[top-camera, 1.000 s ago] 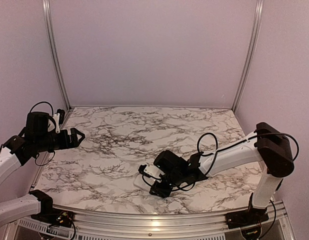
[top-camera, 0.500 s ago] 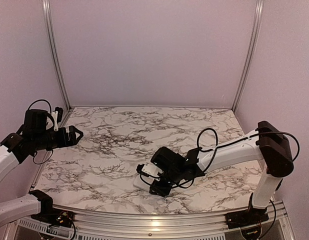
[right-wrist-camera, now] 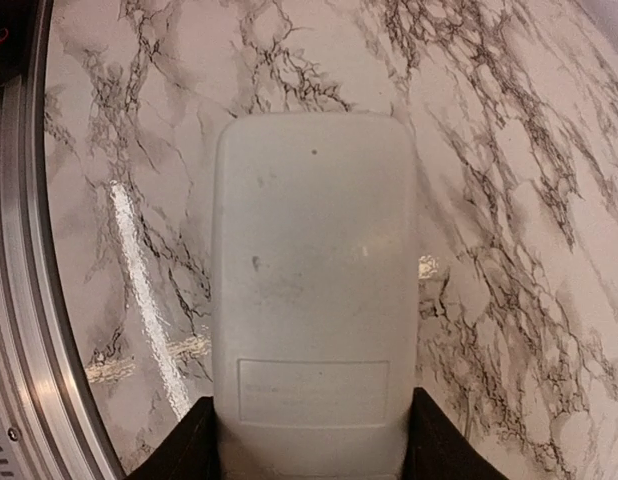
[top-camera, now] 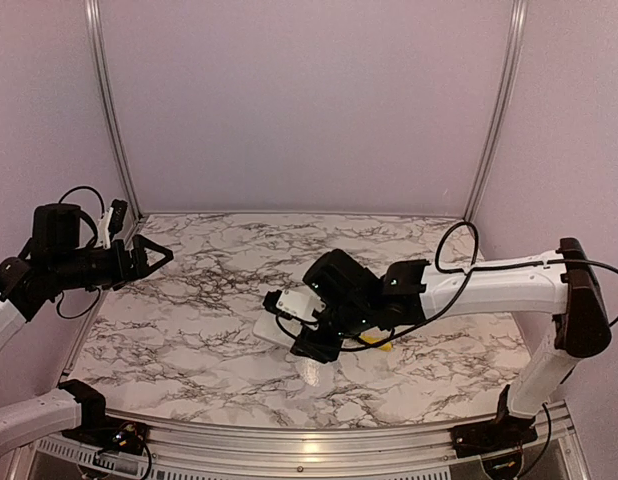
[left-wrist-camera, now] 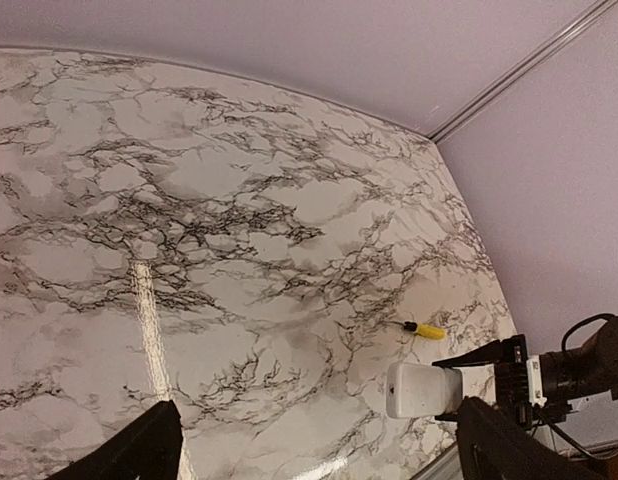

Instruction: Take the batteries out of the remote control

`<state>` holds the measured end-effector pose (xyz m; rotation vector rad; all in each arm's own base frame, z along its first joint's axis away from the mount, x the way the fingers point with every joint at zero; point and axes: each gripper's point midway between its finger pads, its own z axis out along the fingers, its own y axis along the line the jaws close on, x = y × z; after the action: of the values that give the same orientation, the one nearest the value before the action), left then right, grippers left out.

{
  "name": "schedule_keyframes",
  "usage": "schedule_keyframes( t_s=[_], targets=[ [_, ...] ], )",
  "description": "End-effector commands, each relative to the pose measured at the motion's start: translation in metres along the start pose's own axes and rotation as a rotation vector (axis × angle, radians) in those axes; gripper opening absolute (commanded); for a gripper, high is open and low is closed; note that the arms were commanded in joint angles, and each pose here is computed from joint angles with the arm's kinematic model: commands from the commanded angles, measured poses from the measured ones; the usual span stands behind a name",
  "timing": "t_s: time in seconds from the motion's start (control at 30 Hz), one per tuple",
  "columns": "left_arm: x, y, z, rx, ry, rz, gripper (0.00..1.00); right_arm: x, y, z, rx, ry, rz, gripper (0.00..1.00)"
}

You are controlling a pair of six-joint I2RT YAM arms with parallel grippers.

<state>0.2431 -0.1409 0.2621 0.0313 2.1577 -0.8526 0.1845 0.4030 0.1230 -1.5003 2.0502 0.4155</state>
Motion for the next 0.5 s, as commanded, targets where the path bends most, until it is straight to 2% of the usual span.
schedule_keyframes(
  t_s=[0.0, 0.2, 0.47],
  targets=[
    [-0.009, -0.031, -0.009, 0.126, 0.010, -0.009, 0.99, -0.024, -0.017, -0.025, 0.053, -0.043, -0.031, 0.00],
    [-0.009, -0.045, -0.007, 0.210, 0.031, -0.057, 0.99, -0.050, -0.031, -0.047, 0.076, -0.100, -0.080, 0.00],
    [-0.017, -0.066, 0.006, 0.361, 0.058, -0.160, 0.92, -0.062, -0.028, -0.077, -0.001, -0.183, -0.156, 0.00]
  ],
)
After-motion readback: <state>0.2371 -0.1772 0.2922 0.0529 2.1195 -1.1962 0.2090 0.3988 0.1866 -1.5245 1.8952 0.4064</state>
